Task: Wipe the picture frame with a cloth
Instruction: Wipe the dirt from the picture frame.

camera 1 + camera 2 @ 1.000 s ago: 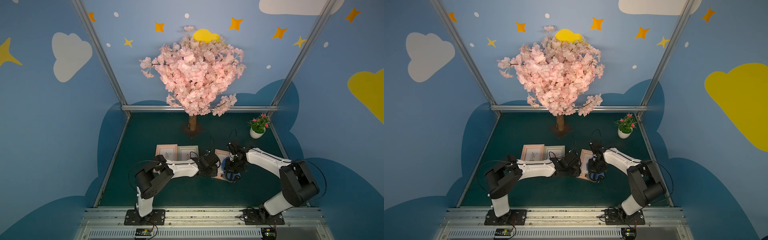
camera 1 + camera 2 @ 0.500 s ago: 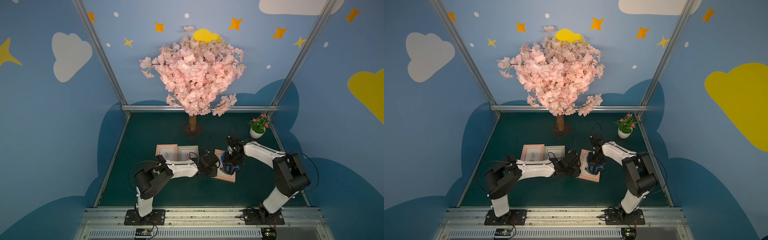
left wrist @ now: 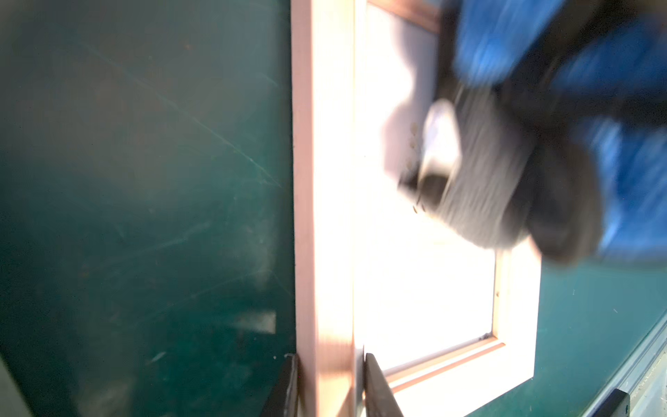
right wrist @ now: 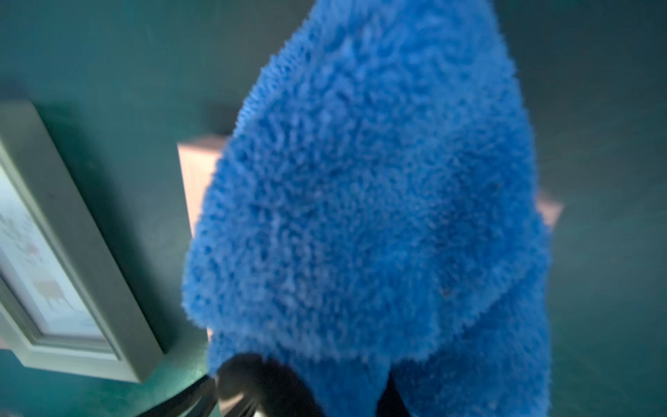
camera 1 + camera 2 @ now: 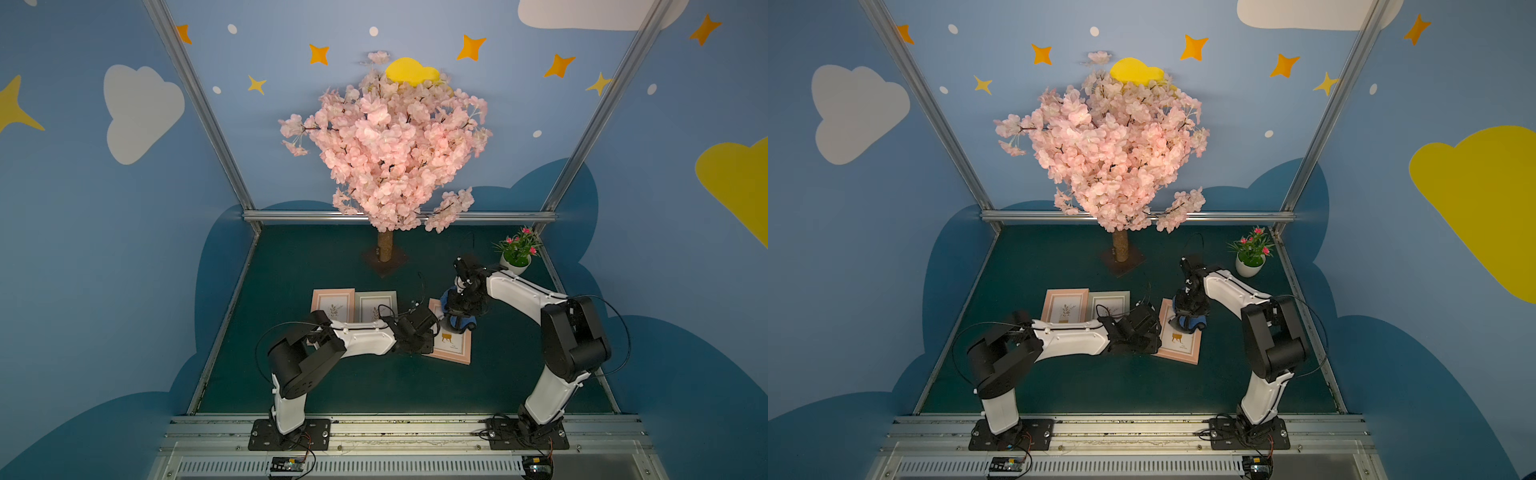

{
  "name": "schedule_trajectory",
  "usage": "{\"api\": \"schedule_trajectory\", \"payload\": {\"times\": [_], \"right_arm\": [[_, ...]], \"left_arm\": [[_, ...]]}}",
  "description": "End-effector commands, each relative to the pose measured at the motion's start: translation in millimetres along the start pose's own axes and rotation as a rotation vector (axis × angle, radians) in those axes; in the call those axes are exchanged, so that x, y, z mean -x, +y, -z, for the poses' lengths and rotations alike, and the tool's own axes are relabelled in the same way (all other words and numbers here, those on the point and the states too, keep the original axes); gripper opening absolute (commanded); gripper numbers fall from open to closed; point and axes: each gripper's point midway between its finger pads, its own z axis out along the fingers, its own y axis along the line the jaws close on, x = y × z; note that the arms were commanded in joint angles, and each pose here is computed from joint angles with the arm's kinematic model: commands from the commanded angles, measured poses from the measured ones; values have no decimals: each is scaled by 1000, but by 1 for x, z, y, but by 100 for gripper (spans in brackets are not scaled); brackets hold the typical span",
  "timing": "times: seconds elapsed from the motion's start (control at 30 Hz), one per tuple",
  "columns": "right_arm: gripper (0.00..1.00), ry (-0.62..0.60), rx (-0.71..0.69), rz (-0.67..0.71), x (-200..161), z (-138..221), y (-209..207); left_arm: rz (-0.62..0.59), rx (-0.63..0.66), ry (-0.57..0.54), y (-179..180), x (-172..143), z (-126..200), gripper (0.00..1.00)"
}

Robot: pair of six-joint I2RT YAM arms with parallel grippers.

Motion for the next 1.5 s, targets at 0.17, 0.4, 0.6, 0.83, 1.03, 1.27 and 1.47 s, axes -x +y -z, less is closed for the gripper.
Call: {"api": "schedule_trajectory", "payload": {"times": [0.17, 0.4, 0.6, 0.83, 1.03, 1.27, 1.47], "right_arm": [[0, 55, -25, -72, -23, 0, -33], [0, 73, 78, 13, -33, -10, 36], [0, 93, 14, 20, -27, -17, 20], [0, 37, -65, -36, -20, 3, -28], [0, 58, 14, -3, -14, -11, 16], [0, 72, 20, 26, -10, -19, 38], [0, 54, -47, -38, -18, -5, -15]], "left_arm": [[10, 90, 65, 27, -19, -4, 25], [10, 96, 66, 28, -19, -3, 25], [13, 102, 65, 30, -19, -1, 25], [14, 96, 69, 29, -20, -5, 25], [9, 97, 75, 28, -20, -6, 25], [16, 107, 66, 32, -20, -2, 25], [17, 100, 64, 30, -19, -4, 26]]}}
